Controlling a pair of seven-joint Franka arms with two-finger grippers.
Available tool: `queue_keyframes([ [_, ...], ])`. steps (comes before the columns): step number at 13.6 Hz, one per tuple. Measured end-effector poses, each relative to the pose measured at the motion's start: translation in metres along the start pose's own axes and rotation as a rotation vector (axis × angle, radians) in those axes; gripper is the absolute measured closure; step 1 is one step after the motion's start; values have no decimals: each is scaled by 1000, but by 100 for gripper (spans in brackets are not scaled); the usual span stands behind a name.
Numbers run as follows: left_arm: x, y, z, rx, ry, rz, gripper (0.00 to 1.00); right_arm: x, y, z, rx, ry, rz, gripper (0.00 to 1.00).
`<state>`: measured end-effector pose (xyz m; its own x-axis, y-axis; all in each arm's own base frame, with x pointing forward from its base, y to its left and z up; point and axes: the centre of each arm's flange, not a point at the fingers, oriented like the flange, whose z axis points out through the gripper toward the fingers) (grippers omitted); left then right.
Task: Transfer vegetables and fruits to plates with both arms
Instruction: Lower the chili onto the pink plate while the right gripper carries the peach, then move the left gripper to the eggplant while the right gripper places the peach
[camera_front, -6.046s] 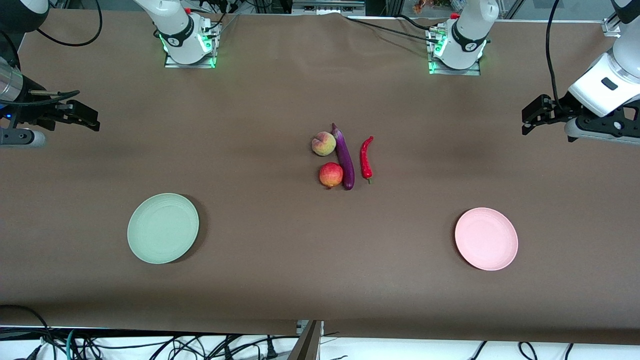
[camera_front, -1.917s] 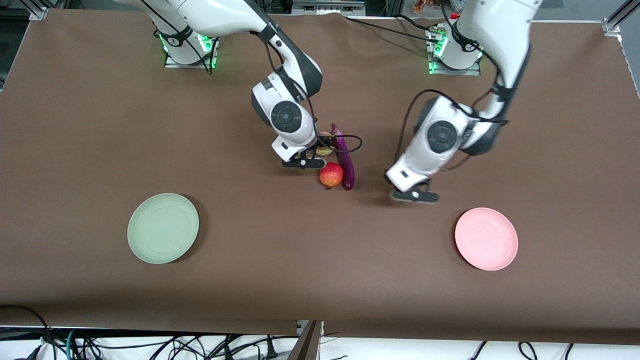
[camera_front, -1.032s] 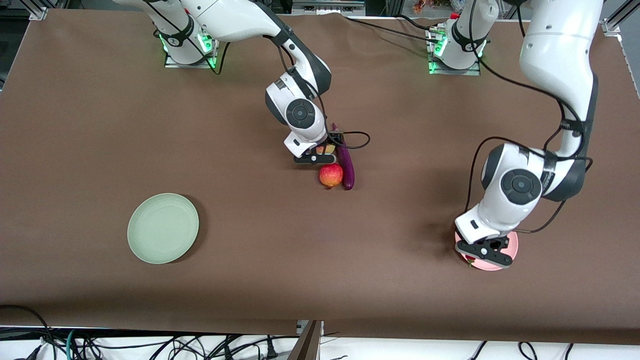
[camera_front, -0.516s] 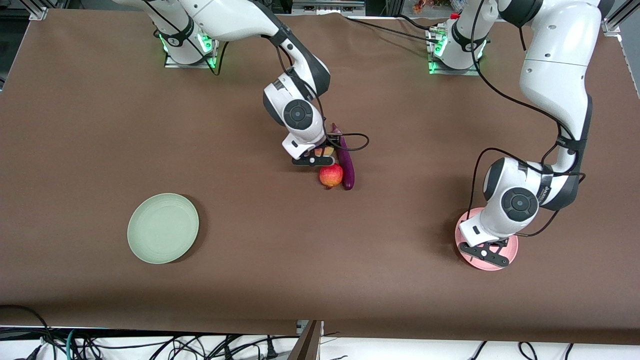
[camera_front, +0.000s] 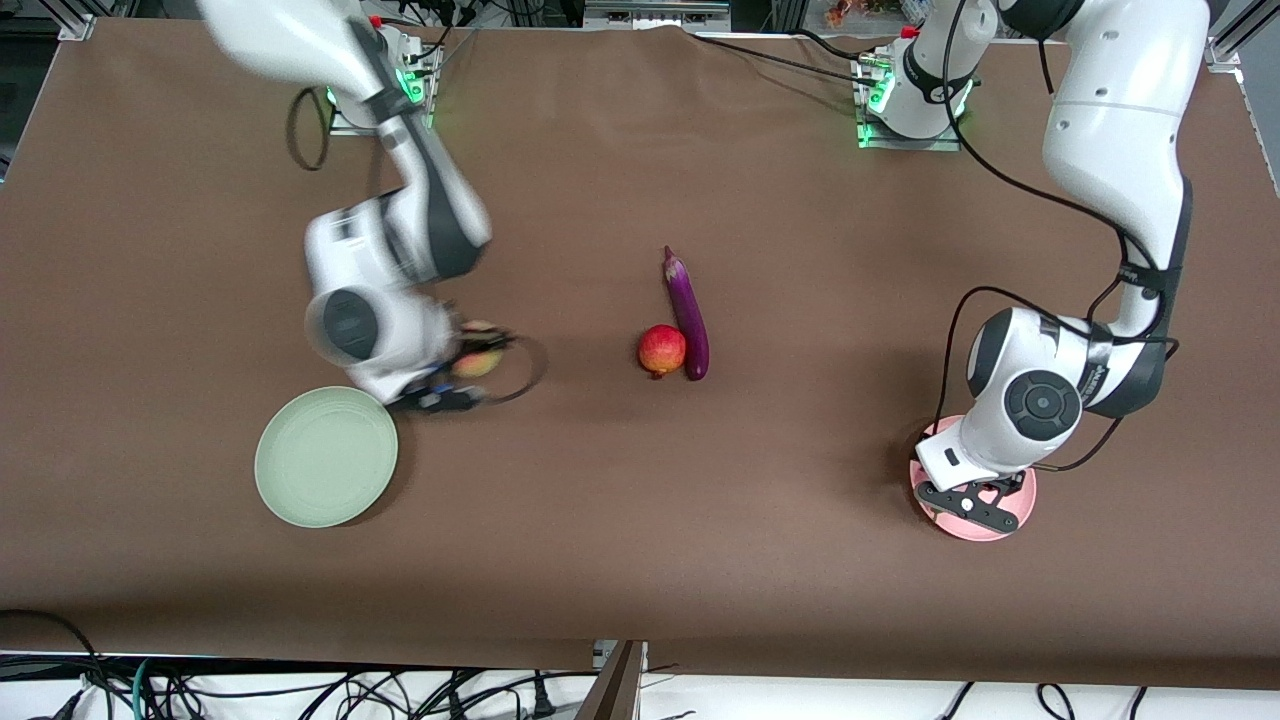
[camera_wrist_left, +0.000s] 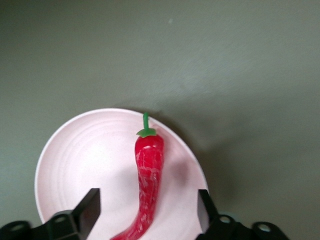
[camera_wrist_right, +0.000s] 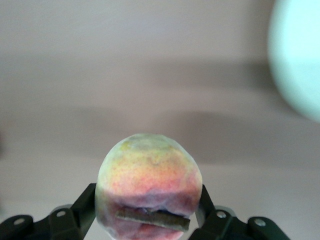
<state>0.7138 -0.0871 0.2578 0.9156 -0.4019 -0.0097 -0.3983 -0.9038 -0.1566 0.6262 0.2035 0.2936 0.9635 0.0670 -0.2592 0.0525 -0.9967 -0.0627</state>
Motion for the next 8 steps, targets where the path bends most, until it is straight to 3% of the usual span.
queue_keyframes([
  [1, 1, 9, -21, -20, -4, -6, 0, 13, 49, 3, 3, 9, -21, 19],
  [4, -4, 53, -70, -116, -81, -75, 0, 40, 156, 20, -30, 77, -86, 19],
  [8, -10, 165, -104, -181, -136, -189, 0, 56, 209, 40, -67, 154, -139, 19],
])
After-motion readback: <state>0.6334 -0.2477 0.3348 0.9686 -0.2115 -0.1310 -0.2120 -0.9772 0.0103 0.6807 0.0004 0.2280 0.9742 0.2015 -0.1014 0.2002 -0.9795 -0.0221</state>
